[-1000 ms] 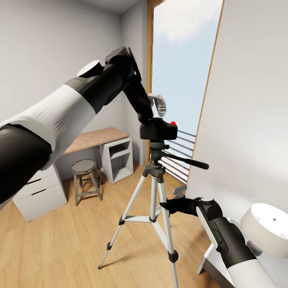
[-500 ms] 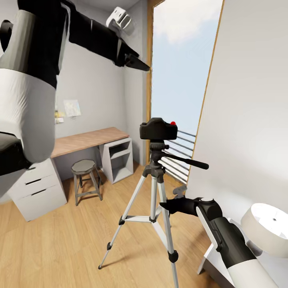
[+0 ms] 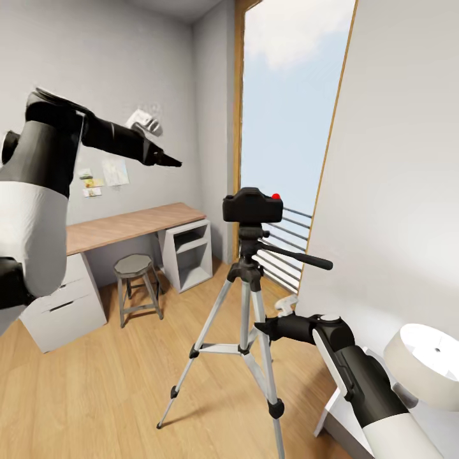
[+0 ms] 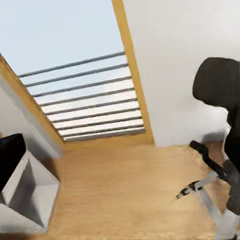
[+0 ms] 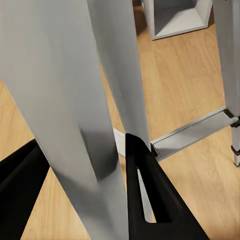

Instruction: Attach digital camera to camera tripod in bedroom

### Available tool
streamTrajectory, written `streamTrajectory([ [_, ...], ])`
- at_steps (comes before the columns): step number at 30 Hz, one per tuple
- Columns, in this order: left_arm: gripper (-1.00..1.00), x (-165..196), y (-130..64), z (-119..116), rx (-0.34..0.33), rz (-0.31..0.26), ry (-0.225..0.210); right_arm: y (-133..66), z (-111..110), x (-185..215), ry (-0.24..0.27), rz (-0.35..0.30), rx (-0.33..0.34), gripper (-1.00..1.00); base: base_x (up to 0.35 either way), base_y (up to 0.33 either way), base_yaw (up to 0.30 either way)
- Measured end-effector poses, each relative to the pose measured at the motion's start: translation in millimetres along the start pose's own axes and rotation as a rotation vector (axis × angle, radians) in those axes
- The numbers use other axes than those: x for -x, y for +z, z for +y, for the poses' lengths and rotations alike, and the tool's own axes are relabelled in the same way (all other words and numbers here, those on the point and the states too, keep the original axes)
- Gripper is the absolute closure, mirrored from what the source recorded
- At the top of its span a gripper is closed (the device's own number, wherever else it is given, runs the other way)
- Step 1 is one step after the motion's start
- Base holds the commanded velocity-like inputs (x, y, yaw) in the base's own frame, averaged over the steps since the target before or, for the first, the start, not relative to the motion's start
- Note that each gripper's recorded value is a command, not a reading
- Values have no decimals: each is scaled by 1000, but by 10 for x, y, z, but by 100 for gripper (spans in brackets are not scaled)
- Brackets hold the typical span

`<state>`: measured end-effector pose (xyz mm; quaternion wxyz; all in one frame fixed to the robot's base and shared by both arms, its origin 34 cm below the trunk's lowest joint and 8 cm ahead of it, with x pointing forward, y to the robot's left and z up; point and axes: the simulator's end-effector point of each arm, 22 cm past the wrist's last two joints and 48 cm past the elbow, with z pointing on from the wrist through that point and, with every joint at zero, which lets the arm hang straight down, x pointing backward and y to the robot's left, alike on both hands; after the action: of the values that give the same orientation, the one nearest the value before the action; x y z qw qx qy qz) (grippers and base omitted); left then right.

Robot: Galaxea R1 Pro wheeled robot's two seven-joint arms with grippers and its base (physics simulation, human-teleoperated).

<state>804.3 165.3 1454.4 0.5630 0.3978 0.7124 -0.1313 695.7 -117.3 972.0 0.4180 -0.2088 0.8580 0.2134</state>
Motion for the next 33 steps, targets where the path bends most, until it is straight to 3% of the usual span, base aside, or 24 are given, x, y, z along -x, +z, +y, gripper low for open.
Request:
streamTrajectory([
  [3,-100,-828,200,288,89,119,-119,0,2,-1,0,0,0,100,0,0,0],
  [4,-100,-1398,293,414,144,207,-204,0,4,-5,2,0,2,100,0,0,0],
  [5,-100,-1859,390,410,159,275,-261,0,1,1,-1,0,0,100,0,0,0],
  [7,-100,-2523,462,402,198,383,-343,0,3,-2,1,0,1,100,0,0,0],
  [10,-100,-3584,521,218,229,559,-445,-1,0,-1,1,0,0,100,0,0,0],
  [12,-100,-4658,495,-169,224,731,-514,-3,-3,1,1,0,0,100,0,0,0],
  [15,-100,-5459,439,-570,196,832,-533,-4,-4,0,2,-1,0,100,0,0,0],
  [17,-100,-5927,413,-896,160,861,-544,-5,-6,0,2,-1,0,100,0,0,0],
  [19,-100,-6557,359,-1488,98,858,-592,-7,-8,1,2,-1,0,100,0,0,0],
  [24,-100,-7189,210,-2164,95,745,-699,-8,-11,1,2,-2,-1,100,0,0,0],
  [25,-100,-7380,115,-2384,121,693,-761,-11,-14,0,2,-3,-1,100,0,0,0],
  [26,-100,-7632,-66,-2705,120,708,-798,-12,-16,1,2,-3,-1,100,0,0,0],
  [31,-100,-8041,-439,-3213,220,655,-939,-22,-30,2,3,-4,-1,100,0,0,0],
  [33,-100,-8234,-647,-3440,296,652,-1021,-25,-36,4,3,-5,-2,100,0,0,0],
])
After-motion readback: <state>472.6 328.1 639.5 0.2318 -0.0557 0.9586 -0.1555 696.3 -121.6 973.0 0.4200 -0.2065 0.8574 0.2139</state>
